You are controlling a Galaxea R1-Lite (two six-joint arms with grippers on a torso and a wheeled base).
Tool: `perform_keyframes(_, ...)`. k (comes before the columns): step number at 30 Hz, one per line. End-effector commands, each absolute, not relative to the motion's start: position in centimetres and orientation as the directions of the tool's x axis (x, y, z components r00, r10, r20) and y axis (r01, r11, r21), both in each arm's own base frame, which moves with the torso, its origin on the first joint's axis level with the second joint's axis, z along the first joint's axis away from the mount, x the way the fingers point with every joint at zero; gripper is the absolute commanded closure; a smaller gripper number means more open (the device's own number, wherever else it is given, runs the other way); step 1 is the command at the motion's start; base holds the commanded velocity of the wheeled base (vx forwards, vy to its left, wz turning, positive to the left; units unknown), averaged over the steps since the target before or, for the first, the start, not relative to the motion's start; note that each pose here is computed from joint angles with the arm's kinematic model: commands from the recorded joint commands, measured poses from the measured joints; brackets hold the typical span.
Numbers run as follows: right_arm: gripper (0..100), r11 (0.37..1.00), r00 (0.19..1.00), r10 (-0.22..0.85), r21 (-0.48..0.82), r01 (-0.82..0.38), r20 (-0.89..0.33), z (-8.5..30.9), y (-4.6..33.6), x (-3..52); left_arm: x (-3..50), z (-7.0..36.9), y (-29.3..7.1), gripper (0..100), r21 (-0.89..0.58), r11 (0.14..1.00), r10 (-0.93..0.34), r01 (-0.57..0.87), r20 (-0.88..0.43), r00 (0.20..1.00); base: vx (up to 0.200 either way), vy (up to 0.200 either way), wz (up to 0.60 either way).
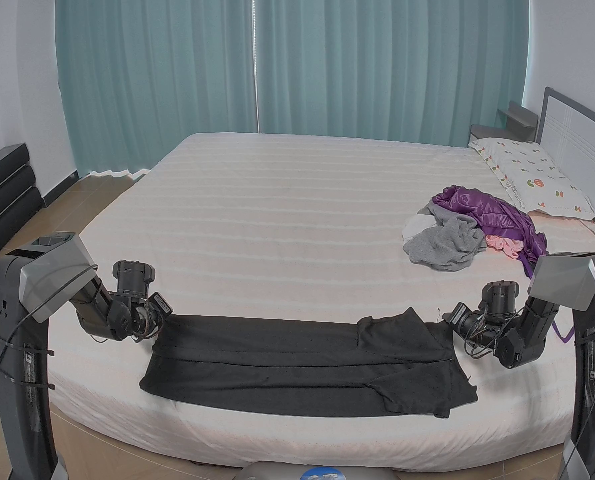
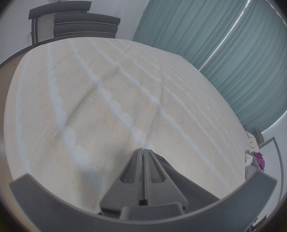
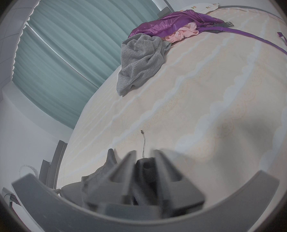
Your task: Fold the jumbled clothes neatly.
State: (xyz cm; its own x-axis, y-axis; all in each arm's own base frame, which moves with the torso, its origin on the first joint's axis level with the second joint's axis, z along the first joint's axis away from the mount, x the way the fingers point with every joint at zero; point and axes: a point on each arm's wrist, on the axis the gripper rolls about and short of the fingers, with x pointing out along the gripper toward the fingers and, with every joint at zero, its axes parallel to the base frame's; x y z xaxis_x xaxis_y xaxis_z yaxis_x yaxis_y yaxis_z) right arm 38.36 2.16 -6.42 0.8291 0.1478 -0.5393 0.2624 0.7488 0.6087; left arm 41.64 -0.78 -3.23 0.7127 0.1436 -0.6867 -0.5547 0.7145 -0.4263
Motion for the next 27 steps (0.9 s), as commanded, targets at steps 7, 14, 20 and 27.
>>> perform_keyframes(7, 100, 0.739, 0.845, 0.128, 0.618, 0.267, -0.519, -6.1, 1.2, 38.9, 41.7, -3.5, -0.8, 100, -0.424, 0.716, 0.143, -0.555, -0.689, 0.711, 0.0, 0.0, 0.0)
perform_keyframes(14, 100, 0.738, 0.844, 0.125, 0.617, 0.272, -0.522, -6.2, 1.1, 38.9, 41.8, -3.3, -0.8, 100, -0.427, 0.715, 0.144, -0.553, -0.685, 0.715, 0.0, 0.0, 0.0)
perform_keyframes(20, 0, 0.738, 0.844, 0.127, 0.618, 0.271, -0.522, -6.1, 1.1, 38.9, 41.7, -3.2, -0.8, 0, -0.427, 0.714, 0.142, -0.554, -0.687, 0.713, 0.0, 0.0, 0.0)
perform_keyframes(27, 0, 0.718, 0.845, 0.135, 0.639, 0.277, -0.517, -5.3, 1.1, 38.2, 41.0, -2.6, -0.6, 0, -0.43, 0.709, 0.143, -0.559, -0.688, 0.711, 0.0, 0.0, 0.0)
